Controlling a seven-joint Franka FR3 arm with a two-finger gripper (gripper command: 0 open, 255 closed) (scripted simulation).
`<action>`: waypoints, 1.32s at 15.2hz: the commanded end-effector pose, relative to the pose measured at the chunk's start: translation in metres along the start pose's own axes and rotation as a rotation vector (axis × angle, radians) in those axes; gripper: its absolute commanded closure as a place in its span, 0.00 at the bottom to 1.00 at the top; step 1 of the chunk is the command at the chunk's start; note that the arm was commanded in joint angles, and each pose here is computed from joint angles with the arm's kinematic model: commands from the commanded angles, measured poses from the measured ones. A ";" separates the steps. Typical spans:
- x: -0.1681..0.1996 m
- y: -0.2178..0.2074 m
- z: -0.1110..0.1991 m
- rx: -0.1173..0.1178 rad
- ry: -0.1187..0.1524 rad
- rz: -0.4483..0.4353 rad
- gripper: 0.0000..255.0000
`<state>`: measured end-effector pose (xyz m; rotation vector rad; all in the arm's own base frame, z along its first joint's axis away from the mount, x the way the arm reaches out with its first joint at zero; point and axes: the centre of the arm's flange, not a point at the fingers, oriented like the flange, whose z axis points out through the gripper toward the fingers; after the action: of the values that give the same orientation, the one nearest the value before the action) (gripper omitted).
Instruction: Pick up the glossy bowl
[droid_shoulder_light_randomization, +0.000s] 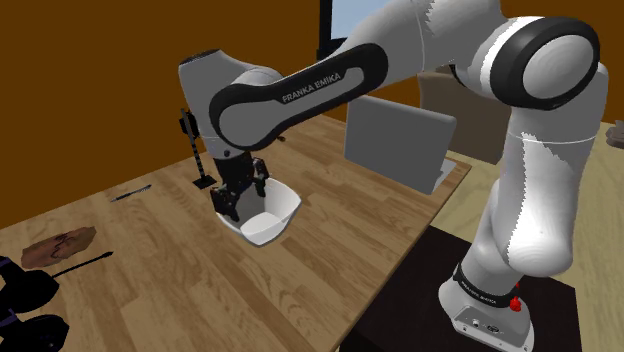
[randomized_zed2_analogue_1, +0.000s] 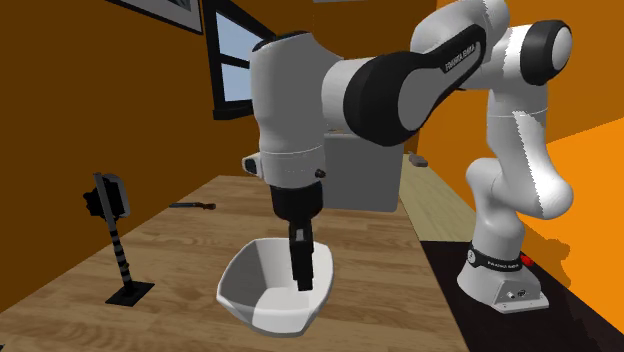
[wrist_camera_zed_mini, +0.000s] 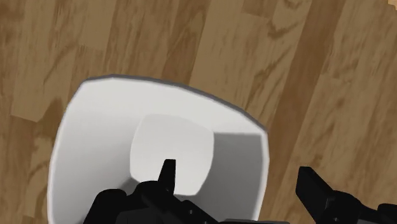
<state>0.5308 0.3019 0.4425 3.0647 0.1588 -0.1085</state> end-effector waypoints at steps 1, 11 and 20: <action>0.018 -0.021 0.010 -0.002 -0.008 -0.002 0.00; 0.029 -0.034 0.055 -0.003 -0.013 -0.004 0.00; 0.029 -0.033 0.055 -0.003 -0.013 -0.004 1.00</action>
<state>0.5522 0.3339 0.3835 3.0606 0.1649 -0.1263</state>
